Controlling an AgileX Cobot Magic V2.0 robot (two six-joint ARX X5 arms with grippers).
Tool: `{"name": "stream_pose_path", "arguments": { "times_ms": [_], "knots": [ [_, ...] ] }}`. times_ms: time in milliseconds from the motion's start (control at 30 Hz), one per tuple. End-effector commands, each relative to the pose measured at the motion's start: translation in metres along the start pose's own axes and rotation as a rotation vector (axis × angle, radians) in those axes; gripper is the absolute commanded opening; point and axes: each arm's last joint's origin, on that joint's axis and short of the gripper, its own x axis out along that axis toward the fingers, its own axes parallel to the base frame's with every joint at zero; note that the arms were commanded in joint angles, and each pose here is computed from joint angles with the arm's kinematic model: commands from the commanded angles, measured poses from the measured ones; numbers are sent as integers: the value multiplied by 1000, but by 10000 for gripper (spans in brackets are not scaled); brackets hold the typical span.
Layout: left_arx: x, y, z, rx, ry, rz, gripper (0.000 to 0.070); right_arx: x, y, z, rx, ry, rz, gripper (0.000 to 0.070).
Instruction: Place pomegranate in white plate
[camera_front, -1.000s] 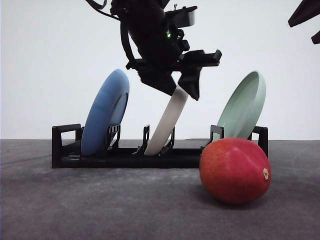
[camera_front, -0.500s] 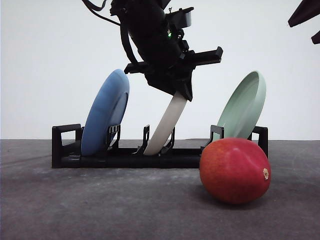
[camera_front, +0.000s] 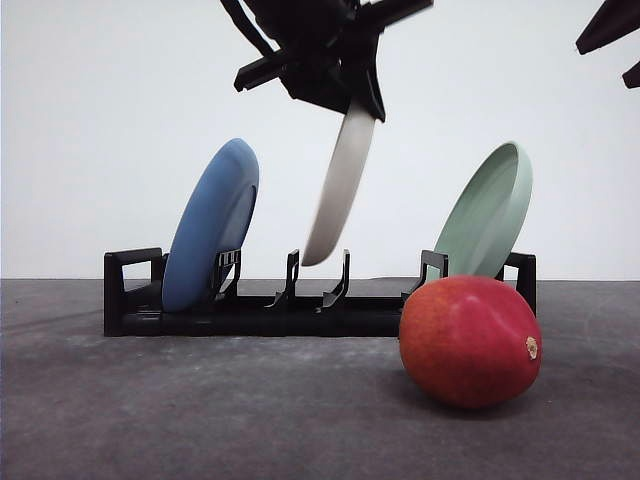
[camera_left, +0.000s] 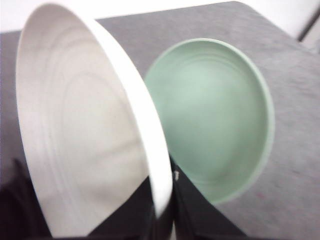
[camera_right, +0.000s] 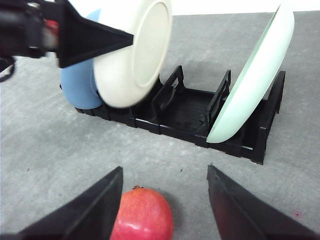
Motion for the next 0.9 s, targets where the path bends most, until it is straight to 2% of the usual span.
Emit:
{"name": "stream_pose_path", "arguments": {
  "times_ms": [0,233,400,600,867],
  "knots": [
    [-10,-7,12,-42,-36,-61,10,-2,2,5,-19,-20,12,337],
    [-43,-11,20,-121,0,-167,10,-2,2,5,-19,-19,11,337],
    [-74,-11,11,-162,-71,-227,10,-2,2,5,-18,-18,11,337],
    [-117,3,-29,-238,-223,-313,10,-2,2,5,-17,-14,10,337],
    [-147,21,-91,-237,-345,-392,10,-2,2,5,-15,-13,10,337]
  ]
}}
